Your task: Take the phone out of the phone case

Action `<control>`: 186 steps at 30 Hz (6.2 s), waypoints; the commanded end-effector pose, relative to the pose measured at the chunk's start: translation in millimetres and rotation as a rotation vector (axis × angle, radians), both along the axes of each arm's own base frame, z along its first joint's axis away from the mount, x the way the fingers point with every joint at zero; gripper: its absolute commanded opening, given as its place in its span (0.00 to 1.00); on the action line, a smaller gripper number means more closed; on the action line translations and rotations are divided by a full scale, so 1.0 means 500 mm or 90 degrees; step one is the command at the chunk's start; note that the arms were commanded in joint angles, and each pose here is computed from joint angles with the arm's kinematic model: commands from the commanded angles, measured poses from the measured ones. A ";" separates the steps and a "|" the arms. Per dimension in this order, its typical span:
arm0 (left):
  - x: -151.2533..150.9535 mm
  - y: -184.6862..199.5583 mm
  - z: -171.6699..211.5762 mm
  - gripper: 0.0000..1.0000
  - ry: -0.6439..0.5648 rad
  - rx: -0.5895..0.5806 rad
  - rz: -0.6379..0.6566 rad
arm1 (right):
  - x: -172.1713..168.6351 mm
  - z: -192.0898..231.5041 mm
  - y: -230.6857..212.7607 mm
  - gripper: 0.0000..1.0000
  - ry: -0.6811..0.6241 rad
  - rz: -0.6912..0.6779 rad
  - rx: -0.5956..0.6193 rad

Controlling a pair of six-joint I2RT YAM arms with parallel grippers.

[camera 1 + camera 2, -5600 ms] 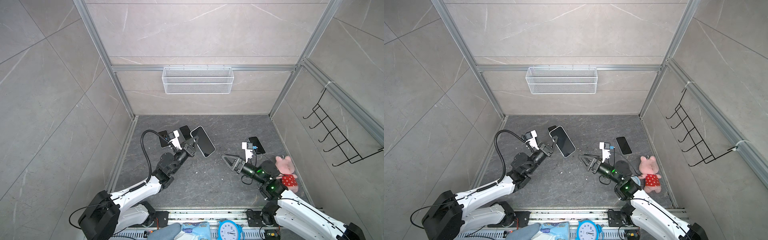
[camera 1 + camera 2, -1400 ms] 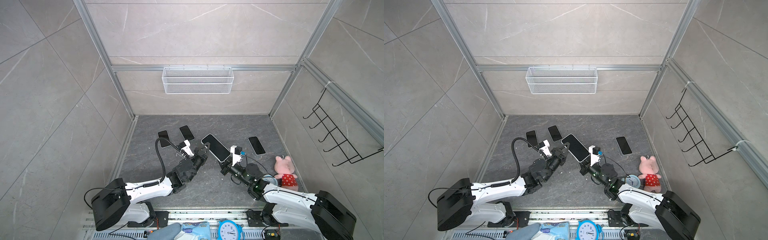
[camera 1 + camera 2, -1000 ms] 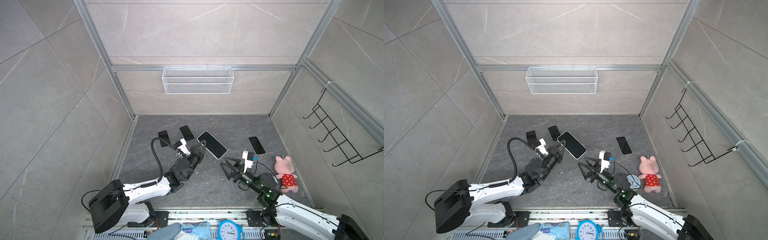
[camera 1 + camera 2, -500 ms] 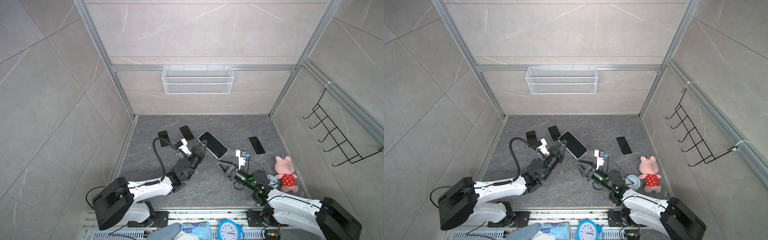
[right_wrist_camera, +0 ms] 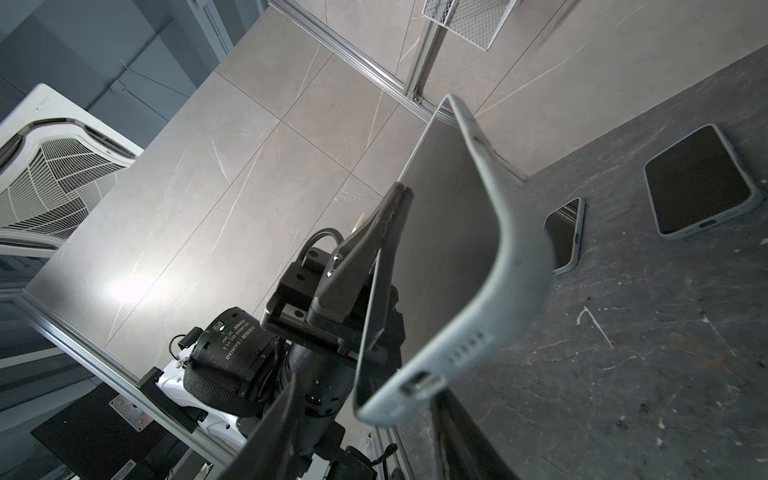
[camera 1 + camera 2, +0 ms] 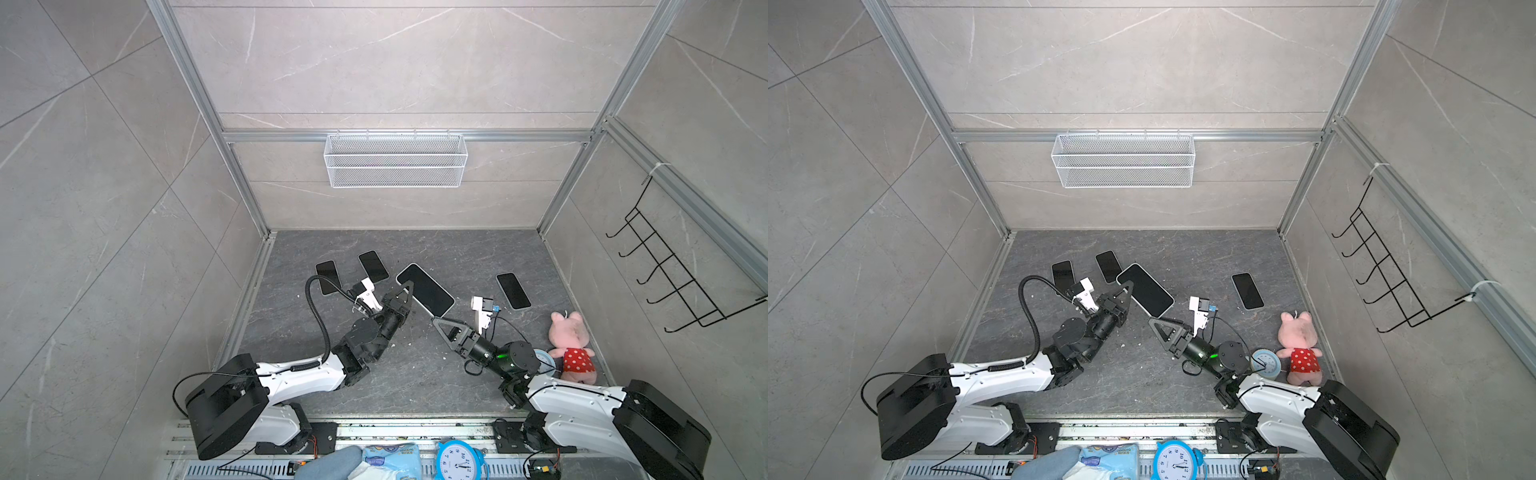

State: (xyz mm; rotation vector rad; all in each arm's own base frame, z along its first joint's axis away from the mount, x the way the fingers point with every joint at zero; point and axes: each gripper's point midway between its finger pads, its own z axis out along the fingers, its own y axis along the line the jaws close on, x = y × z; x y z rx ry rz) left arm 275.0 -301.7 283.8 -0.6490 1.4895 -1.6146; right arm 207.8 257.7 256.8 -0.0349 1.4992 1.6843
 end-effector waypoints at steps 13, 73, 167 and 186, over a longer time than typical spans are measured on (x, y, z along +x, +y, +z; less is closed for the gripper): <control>-0.003 0.016 0.061 0.00 -0.052 -0.060 0.012 | 0.004 0.037 0.007 0.21 -0.012 0.018 0.053; 0.021 -0.071 0.107 0.00 -0.005 -0.036 -0.144 | 0.027 -0.103 -0.106 0.58 -0.187 -0.192 -0.295; 0.069 0.054 0.241 0.00 -0.217 -0.183 -0.118 | 0.145 0.233 -0.078 0.47 0.035 -0.010 0.163; 0.074 0.054 0.234 0.00 -0.214 -0.179 -0.120 | 0.141 0.184 -0.078 0.40 0.056 -0.034 0.093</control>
